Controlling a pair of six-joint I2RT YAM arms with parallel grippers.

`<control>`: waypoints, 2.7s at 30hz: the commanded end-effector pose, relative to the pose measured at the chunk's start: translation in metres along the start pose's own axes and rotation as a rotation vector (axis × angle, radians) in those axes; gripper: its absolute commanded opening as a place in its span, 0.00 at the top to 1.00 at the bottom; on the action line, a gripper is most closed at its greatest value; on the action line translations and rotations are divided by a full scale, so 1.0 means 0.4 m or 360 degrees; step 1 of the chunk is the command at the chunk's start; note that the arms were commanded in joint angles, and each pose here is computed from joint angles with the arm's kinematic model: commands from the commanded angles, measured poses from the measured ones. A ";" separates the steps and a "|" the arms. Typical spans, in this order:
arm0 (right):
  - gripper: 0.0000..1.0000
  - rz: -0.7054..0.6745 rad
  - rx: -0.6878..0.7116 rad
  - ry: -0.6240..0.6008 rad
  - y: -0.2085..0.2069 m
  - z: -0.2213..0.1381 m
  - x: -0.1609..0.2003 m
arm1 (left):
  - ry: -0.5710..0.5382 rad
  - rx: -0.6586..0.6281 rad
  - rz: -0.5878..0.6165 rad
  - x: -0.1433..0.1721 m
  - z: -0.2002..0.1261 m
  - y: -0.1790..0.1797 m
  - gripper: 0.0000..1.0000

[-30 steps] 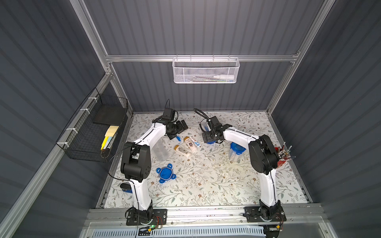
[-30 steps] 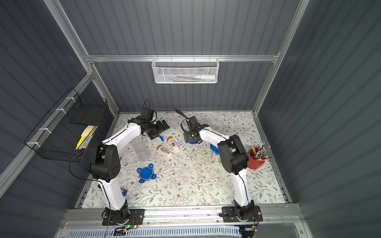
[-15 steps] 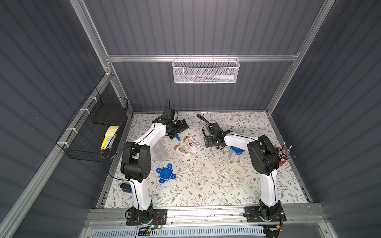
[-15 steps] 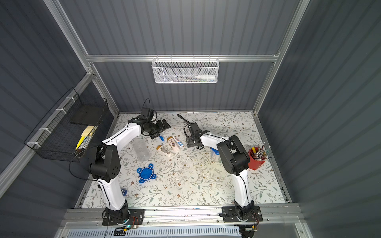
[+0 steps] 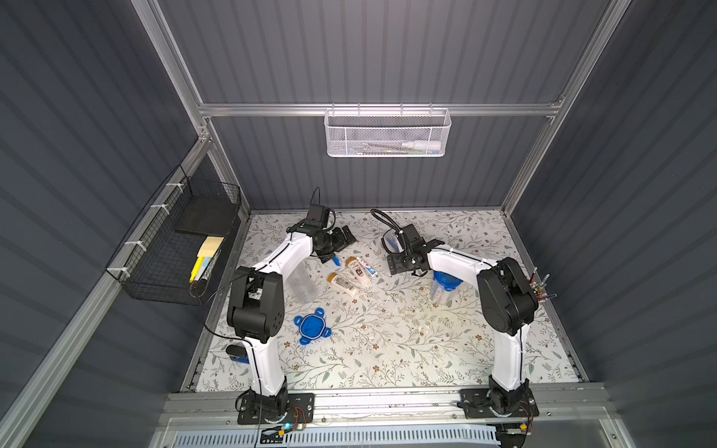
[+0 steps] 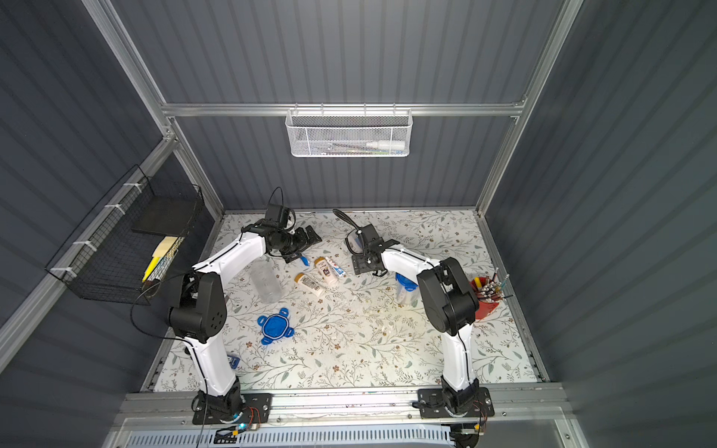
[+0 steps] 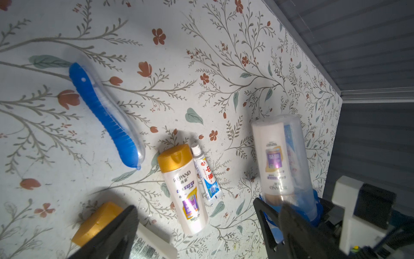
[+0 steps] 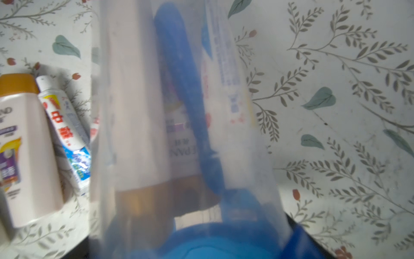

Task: Take out toiletry kits
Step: Pick up the container from the center of the board, then place the container at the center of the board.

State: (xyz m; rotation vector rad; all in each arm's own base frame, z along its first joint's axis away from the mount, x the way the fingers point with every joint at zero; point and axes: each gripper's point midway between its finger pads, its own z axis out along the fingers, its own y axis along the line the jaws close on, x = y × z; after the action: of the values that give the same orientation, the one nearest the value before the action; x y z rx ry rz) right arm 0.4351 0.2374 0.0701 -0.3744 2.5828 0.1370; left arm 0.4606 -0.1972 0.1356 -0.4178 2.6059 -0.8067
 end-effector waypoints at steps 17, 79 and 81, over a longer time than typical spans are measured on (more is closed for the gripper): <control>0.18 -0.0037 -0.0185 0.0453 0.011 -0.403 0.104 | 0.0071 0.0228 0.0108 0.076 0.000 -0.112 0.01; 0.03 -0.0116 -0.0226 0.0763 0.105 -0.286 0.143 | 0.0485 0.0420 0.0178 0.458 0.193 -0.171 0.83; 0.03 -0.0139 -0.0218 0.0761 0.117 -0.285 0.152 | 0.0486 0.0413 0.0172 0.458 0.193 -0.167 0.83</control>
State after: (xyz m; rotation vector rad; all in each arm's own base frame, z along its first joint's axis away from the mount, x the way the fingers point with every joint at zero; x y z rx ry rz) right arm 0.3218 0.2334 0.1408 -0.6036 3.0338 0.1748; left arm 0.3503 -0.3589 0.0809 -0.0667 2.6693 -1.2402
